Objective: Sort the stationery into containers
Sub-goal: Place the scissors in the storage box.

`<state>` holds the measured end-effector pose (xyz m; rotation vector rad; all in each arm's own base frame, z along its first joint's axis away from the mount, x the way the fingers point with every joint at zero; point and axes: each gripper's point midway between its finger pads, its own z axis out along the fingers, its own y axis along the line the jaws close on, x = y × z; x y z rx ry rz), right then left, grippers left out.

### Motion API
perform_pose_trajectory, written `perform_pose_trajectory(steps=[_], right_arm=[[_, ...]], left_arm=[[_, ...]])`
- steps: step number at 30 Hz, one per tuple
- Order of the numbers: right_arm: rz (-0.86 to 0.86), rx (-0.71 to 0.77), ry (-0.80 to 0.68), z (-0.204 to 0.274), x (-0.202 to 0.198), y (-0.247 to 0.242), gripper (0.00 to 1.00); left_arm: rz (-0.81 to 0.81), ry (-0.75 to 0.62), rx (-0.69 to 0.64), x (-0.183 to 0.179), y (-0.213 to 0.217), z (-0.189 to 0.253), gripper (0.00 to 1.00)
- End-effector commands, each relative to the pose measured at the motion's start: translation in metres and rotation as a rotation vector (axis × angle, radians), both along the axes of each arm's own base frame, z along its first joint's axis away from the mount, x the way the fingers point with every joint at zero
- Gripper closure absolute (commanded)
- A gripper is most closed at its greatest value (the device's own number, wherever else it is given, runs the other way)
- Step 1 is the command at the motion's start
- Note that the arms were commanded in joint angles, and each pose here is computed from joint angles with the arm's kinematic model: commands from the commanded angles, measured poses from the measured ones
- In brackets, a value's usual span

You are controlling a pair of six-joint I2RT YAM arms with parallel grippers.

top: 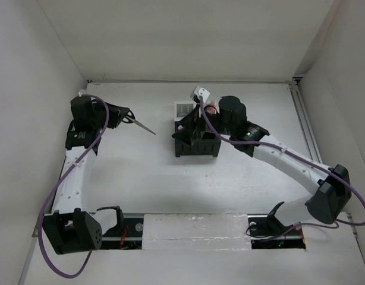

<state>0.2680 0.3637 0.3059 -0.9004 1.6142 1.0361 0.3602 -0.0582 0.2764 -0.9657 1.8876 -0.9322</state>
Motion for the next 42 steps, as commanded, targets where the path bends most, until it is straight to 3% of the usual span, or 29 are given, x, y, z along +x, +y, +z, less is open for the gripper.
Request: perform_pose_trajectory(steps=[1,13,32,34,38,40,42], right_arm=[[0.019,0.009,-0.027,0.016,0.007,0.012,0.18],[0.019,-0.012,-0.021,0.017,0.031,0.065,0.23],[0.081,-0.017,-0.05,-0.008,0.044,0.151,0.27],[0.081,-0.005,-0.061,-0.001,0.046,0.153,0.33],[0.08,-0.012,-0.044,-0.011,0.051,0.16,0.54],[0.078,-0.008,-0.036,-0.012,0.052,0.163,0.56],[0.078,-0.001,-0.042,-0.007,0.052,0.163,0.71]], left_arm=[[-0.098,-0.116,0.012,-0.007,-0.013,0.038,1.0],[-0.162,-0.212,0.039,-0.028,-0.022,0.068,1.0],[-0.187,-0.198,0.044,-0.033,-0.025,0.058,1.0],[-0.187,-0.189,0.042,-0.033,-0.025,0.054,1.0],[-0.2,-0.215,0.052,-0.035,-0.027,0.059,1.0],[-0.204,-0.218,0.062,-0.035,-0.026,0.059,1.0],[-0.204,-0.209,0.06,-0.035,-0.026,0.055,1.0]])
